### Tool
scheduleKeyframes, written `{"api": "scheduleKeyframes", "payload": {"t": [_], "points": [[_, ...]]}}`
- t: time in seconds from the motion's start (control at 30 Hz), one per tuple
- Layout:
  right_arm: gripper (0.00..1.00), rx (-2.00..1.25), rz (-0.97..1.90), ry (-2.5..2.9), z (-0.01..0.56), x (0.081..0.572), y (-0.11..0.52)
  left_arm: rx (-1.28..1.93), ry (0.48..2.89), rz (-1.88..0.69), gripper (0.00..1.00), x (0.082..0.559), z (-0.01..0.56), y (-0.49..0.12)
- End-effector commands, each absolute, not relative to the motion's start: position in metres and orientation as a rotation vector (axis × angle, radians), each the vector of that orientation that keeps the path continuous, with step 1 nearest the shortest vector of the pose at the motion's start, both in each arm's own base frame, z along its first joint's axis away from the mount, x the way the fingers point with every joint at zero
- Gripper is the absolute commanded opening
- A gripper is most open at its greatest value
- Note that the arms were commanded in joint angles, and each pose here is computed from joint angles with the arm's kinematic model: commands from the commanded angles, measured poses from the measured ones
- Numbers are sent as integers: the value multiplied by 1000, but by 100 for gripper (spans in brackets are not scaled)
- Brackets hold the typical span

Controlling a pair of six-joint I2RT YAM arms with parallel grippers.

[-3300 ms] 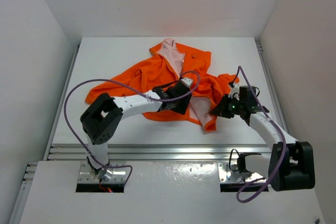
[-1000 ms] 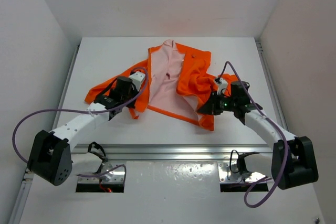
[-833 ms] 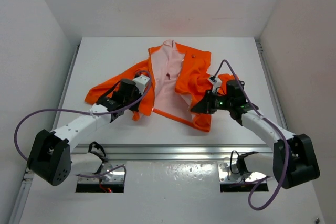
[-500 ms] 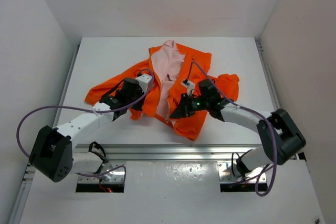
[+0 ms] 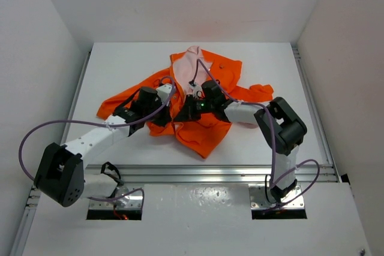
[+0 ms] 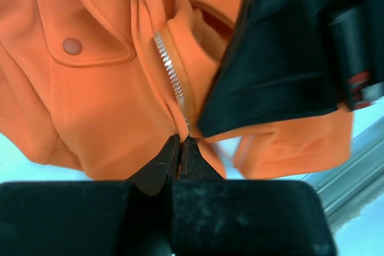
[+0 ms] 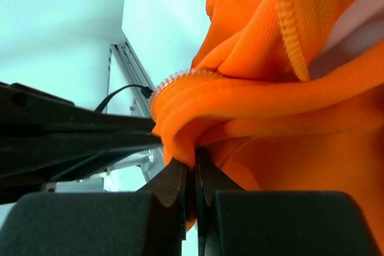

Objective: Zip up the jacket

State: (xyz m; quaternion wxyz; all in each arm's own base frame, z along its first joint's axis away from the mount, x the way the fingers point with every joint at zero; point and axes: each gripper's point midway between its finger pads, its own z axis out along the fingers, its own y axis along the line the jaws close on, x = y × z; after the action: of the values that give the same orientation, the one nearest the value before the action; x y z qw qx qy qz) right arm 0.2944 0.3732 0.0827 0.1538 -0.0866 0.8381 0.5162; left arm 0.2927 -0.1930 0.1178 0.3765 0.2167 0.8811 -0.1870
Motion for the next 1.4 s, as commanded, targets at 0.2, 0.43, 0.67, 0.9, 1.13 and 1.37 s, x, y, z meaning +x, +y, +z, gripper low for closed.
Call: {"api": "scheduleKeyframes", "payload": {"t": [0.2,0.43,0.67,0.9,1.13,1.37], "points": [[0,-236,1525,2331,90,304,379,471,2218,-571,0,302,128,-184],[0,-244,1499,2355,82,300,369,527,2282,-538,17,293,109,-178],[0,-227,1486,2384,71,305,373,530,2298,-510,65,295,111,-181],[0,-216,1468,2404,66,301,364,494,2318,-424,66,295,109,-194],[0,-201,1456,2399,68,303,356,545,2342,-338,65,287,94,-206],[0,-203,1458,2398,69,305,357,540,2404,-236,64,290,69,-201]]}}
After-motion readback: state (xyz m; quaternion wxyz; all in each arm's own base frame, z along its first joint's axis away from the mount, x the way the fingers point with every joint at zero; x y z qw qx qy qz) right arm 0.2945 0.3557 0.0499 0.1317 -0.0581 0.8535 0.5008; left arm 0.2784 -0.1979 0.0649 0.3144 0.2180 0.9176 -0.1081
